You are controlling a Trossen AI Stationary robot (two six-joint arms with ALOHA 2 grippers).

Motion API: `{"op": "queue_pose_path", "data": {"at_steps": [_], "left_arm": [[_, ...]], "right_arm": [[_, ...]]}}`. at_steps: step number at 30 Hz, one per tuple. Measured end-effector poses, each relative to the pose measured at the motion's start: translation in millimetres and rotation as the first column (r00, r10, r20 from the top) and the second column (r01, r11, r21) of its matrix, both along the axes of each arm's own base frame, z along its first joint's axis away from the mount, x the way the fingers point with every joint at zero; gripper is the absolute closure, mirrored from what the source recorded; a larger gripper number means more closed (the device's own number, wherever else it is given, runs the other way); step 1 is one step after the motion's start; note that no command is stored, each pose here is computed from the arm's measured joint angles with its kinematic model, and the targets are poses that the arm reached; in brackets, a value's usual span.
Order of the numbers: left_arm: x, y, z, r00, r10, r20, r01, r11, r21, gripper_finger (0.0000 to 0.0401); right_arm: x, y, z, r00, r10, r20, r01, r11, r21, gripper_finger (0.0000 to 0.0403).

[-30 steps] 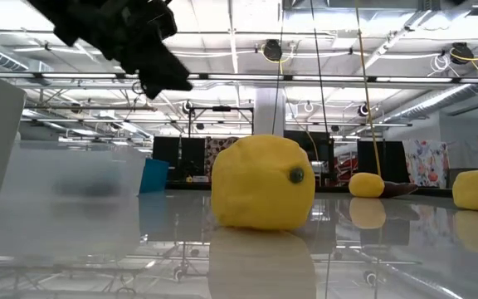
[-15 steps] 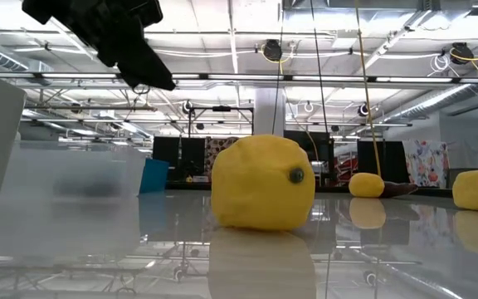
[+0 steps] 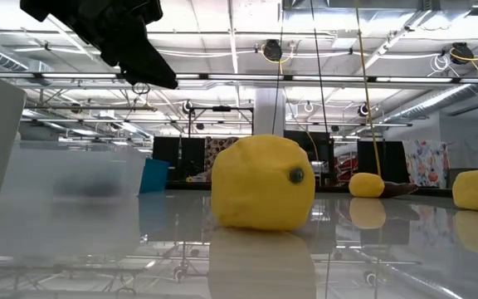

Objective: Sort produce into baskets
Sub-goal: Put the eggplant into the transparent bin

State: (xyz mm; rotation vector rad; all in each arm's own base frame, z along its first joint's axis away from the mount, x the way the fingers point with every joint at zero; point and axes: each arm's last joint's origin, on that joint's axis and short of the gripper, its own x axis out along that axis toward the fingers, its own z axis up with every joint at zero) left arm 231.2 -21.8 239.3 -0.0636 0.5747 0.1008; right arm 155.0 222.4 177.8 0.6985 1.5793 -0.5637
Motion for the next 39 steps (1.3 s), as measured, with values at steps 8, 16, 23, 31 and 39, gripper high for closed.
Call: {"op": "queue_pose_path", "data": {"at_steps": [8, 16, 23, 31, 39], "left_arm": [[-0.1, 0.6, 0.0, 1.000, 0.016, 0.000, -0.016, 1.000, 0.012, 0.0241], [-0.2, 1.6, 0.0, 0.999, 0.043, 0.001, -0.044, 0.998, 0.036, 0.0241], [-0.3, 2.1, 0.0, 0.999, 0.055, 0.001, -0.055, 0.997, 0.046, 0.0241], [-0.3, 2.1, -0.1, 0.999, 0.054, 0.001, -0.054, 0.997, 0.046, 0.0241], [-0.3, 2.1, -0.1, 0.999, 0.054, 0.001, -0.054, 0.997, 0.046, 0.0241]], "right_arm": [[-1.7, -4.6, -21.8, 0.998, -0.016, 0.059, 0.014, 1.000, 0.025, 0.0200], [-3.1, -10.3, -31.5, 0.997, -0.058, 0.053, 0.057, 0.998, 0.022, 0.0211], [1.4, -14.7, -31.6, 0.997, -0.056, 0.045, 0.055, 0.998, 0.020, 0.0294], [7.2, -22.9, -25.8, 0.996, -0.086, 0.013, 0.085, 0.995, 0.057, 0.0395], [11.7, -48.6, -9.1, 0.992, -0.126, -0.006, 0.126, 0.992, 0.022, 0.0383]]}}
